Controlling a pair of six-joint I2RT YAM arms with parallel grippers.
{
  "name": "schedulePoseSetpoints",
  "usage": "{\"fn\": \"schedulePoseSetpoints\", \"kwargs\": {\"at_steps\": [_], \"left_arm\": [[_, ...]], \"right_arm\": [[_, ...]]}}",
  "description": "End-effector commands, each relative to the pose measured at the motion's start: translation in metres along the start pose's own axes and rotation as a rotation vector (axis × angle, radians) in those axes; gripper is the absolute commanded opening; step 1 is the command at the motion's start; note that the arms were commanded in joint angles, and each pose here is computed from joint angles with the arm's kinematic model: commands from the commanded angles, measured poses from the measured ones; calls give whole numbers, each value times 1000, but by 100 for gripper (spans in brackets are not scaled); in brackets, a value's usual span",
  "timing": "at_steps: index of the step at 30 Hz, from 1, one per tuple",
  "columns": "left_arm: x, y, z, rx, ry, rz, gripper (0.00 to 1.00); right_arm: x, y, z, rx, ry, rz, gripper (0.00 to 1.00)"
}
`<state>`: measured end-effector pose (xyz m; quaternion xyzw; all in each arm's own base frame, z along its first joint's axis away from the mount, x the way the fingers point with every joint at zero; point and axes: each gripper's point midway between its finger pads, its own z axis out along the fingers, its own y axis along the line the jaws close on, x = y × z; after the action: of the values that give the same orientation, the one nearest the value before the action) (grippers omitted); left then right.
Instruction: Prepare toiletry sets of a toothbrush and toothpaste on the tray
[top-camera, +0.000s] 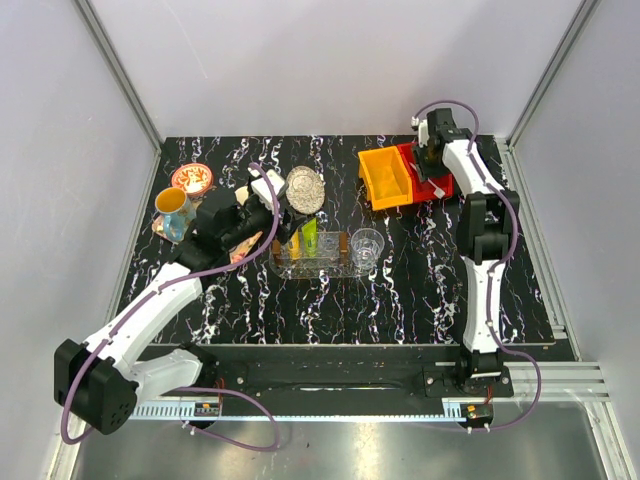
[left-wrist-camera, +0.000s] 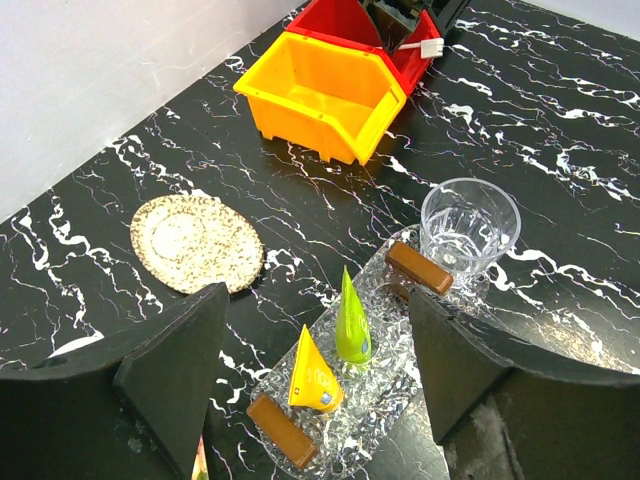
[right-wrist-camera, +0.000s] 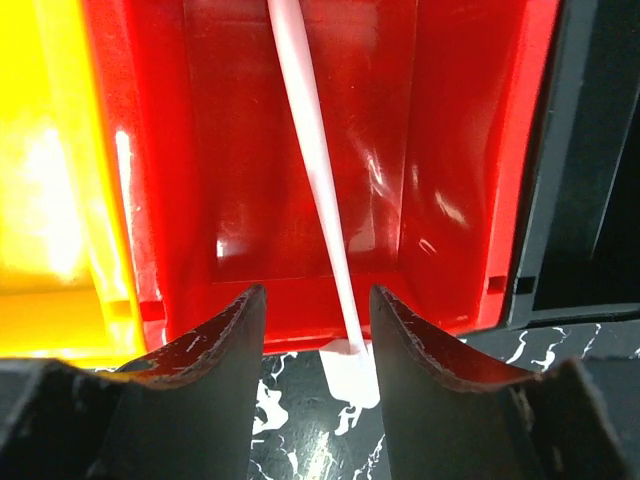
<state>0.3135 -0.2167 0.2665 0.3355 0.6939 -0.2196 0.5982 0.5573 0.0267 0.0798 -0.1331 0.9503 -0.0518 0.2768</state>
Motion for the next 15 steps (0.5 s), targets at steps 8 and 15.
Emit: {"fn": "schedulePoseSetpoints", "kwargs": {"at_steps": [8, 15], "left_arm": [[-2, 7, 2, -22, -19, 21, 77], [-1, 7, 2, -16, -16, 18, 77]], "right_arm": [[-2, -10, 15, 43, 28, 1, 49], [4, -11, 25, 52, 53, -3, 45]]}}
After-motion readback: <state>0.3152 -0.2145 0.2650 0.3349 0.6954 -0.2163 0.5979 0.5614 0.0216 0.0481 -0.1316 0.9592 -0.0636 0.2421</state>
